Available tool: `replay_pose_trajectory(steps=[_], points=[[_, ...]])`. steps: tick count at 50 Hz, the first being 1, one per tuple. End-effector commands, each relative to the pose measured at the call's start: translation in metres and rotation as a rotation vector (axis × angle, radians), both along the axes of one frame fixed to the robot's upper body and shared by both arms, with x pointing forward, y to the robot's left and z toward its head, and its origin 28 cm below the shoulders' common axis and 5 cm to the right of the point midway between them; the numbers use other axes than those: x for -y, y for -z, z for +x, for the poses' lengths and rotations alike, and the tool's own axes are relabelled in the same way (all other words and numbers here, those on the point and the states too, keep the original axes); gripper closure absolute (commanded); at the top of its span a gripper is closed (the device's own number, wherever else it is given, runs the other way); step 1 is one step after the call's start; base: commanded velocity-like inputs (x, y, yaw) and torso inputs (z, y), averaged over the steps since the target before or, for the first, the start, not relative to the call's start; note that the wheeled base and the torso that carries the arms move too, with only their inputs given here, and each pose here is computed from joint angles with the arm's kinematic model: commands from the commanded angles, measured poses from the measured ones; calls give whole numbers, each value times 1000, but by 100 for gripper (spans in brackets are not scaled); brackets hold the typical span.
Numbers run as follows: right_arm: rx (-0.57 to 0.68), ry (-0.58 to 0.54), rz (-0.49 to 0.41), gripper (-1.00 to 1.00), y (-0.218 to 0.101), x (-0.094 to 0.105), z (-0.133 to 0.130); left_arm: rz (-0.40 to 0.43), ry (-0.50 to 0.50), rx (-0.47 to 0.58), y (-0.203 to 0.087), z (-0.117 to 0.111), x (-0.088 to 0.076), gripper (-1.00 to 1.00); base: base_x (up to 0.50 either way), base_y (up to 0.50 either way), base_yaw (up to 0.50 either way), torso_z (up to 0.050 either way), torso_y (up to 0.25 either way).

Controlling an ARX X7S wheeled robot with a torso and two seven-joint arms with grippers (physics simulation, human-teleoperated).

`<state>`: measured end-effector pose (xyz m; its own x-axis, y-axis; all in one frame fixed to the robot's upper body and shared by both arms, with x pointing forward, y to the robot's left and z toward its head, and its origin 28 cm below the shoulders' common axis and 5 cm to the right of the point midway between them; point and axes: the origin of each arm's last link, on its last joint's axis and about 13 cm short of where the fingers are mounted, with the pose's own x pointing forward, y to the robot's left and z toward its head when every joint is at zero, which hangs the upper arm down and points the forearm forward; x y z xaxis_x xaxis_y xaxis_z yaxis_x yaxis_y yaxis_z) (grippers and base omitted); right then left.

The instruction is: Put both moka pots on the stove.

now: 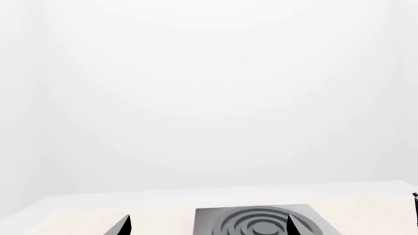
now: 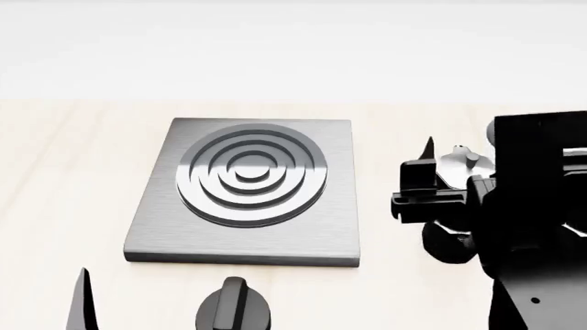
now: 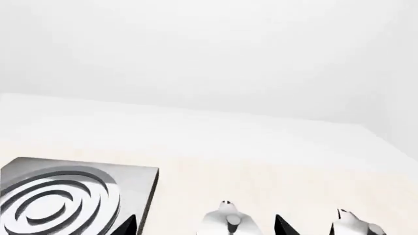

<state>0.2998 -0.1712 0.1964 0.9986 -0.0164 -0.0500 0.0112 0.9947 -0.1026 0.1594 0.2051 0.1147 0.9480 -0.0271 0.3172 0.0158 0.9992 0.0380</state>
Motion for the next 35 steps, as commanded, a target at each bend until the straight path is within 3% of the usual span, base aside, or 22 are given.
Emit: replay_pose_trajectory(steps=[1, 13, 35], points=[[-147, -6, -2, -100, 7, 18, 18, 3, -11, 6, -1, -1, -1, -100, 0, 0, 0, 0, 0], [-255, -7, -4, -100, 23, 25, 34, 2, -14, 9, -2, -2, -2, -100, 0, 0, 0, 0, 0], [-330, -14, -17, -100, 41, 29, 36, 11, -18, 6, -1, -1, -1, -100, 0, 0, 0, 0, 0]])
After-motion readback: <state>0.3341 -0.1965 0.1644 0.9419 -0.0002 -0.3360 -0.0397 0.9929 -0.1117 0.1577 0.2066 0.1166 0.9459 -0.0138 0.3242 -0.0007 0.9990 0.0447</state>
